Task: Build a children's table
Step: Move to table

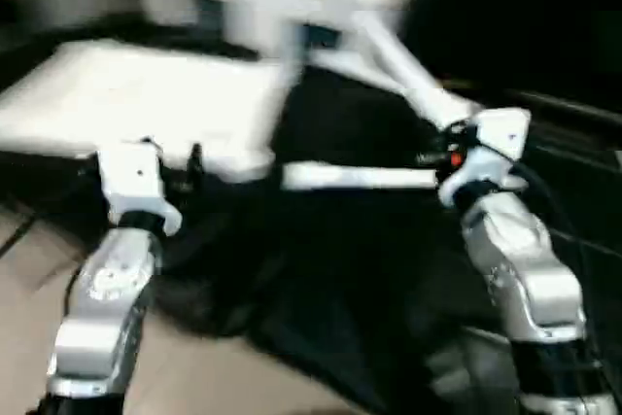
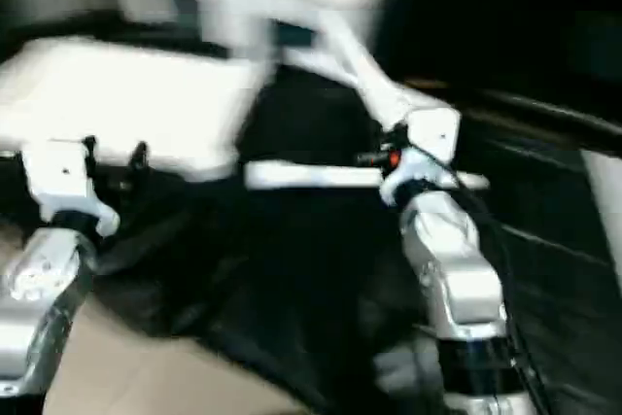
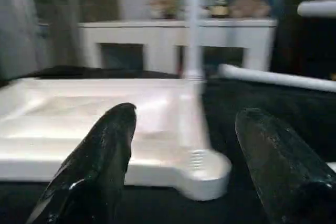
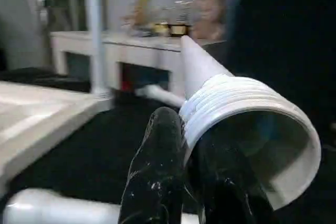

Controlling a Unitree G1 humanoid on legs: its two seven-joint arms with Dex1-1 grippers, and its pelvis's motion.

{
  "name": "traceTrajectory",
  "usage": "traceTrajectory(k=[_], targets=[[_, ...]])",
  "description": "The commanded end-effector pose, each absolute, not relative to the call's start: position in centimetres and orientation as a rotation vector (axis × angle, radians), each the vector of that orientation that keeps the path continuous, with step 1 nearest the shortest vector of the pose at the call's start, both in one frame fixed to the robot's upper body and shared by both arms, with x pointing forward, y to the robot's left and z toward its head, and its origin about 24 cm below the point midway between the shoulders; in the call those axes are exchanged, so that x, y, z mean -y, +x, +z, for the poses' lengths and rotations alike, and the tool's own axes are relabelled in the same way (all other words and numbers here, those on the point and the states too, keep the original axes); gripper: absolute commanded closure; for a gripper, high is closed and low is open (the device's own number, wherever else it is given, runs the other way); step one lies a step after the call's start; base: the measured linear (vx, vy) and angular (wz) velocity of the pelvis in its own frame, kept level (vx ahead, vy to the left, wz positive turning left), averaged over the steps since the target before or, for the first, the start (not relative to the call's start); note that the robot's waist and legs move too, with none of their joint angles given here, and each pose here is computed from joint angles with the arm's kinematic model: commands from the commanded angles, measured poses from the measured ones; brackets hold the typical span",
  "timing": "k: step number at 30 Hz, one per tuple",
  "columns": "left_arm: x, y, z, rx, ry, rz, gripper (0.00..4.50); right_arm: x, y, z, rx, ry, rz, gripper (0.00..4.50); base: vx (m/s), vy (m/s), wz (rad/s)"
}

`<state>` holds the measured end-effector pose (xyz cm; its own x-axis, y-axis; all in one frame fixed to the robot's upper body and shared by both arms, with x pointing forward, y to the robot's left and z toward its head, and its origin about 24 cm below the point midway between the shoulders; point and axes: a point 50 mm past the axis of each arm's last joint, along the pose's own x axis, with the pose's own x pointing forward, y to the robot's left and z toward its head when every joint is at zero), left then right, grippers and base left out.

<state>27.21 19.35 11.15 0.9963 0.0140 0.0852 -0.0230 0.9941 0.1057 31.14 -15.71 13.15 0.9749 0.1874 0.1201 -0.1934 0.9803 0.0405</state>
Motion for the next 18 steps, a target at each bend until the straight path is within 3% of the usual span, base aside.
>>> traceTrajectory(k=[1, 5, 13, 18], targets=[[-19.4, 27.0, 11.1, 0.093, 0.129, 0.024, 1.06, 15.0, 31.6, 13.5, 0.119, 0.043, 0.237, 4.50, 0.057, -0.033, -0.27], [-19.1, 26.5, 10.8, 0.087, 0.129, 0.031, 1.06, 14.1, 31.7, 12.9, 0.067, 0.003, 0.313, 4.50, 0.073, -0.026, 0.09], [-18.9, 25.5, 10.2, 0.067, 0.137, 0.060, 1.06, 13.5, 31.2, 12.5, 0.063, -0.024, 0.393, 4.50, 0.145, 0.006, 0.62], [-19.2, 25.4, 10.2, 0.057, 0.158, 0.074, 1.06, 14.5, 31.9, 12.6, 0.071, 0.090, 0.306, 4.50, 0.105, -0.103, 0.49]])
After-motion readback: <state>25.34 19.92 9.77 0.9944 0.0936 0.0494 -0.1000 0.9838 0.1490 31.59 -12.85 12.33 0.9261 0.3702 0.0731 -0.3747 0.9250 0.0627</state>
